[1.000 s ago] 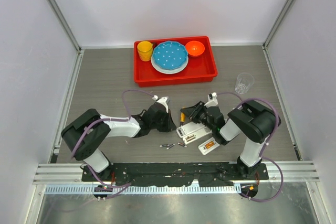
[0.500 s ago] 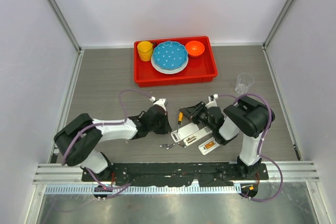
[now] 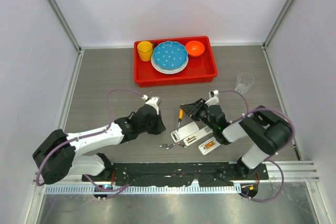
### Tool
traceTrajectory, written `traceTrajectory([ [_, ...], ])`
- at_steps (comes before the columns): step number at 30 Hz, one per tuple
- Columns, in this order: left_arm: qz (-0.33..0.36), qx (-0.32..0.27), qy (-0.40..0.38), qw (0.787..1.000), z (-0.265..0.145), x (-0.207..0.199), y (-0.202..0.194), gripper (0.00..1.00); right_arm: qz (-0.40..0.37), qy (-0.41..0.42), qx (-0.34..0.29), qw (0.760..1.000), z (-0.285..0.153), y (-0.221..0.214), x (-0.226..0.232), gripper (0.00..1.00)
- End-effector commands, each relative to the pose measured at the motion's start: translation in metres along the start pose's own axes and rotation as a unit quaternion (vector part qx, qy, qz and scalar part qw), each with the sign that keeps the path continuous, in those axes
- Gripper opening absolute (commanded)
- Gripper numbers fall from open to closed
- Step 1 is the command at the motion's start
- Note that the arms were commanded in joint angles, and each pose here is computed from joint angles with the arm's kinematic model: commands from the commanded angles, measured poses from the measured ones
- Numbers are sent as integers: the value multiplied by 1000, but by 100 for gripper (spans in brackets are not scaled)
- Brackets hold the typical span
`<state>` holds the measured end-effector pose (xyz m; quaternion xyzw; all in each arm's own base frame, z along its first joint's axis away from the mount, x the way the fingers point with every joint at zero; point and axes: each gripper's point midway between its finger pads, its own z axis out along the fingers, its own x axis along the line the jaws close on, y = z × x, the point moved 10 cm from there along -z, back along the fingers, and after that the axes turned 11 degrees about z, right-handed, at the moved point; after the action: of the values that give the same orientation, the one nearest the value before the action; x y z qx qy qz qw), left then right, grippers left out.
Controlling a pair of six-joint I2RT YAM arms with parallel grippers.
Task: Unload the batteries from the remote control
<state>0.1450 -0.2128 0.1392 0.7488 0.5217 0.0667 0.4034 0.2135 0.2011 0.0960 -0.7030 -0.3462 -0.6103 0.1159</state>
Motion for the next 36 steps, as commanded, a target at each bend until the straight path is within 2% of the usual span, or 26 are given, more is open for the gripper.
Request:
traceTrajectory([
  [1, -8, 37, -16, 999, 6, 4, -20, 0, -102, 4, -63, 993, -5, 1, 33, 1],
  [4, -23, 51, -36, 998, 10, 4, -30, 0, -167, -15, -100, 981, -18, -7, 46, 1],
  [5, -30, 32, -51, 998, 12, 0, -25, 0, -186, -25, -108, 976, -21, -8, 46, 2],
  [8, -34, 35, -59, 997, 18, -2, -28, 0, -206, -41, -128, 969, -26, -11, 48, 2],
  [17, -48, 49, -76, 995, 34, -8, -38, 0, -206, -74, -159, 963, -29, -27, 26, 1],
  [31, -56, 68, -67, 994, 47, -11, -55, 0, -186, -76, -147, 969, -26, -36, 20, 2],
  [36, -59, 69, -63, 994, 49, -10, -57, 0, -184, -87, -122, 971, -22, -42, 17, 1],
])
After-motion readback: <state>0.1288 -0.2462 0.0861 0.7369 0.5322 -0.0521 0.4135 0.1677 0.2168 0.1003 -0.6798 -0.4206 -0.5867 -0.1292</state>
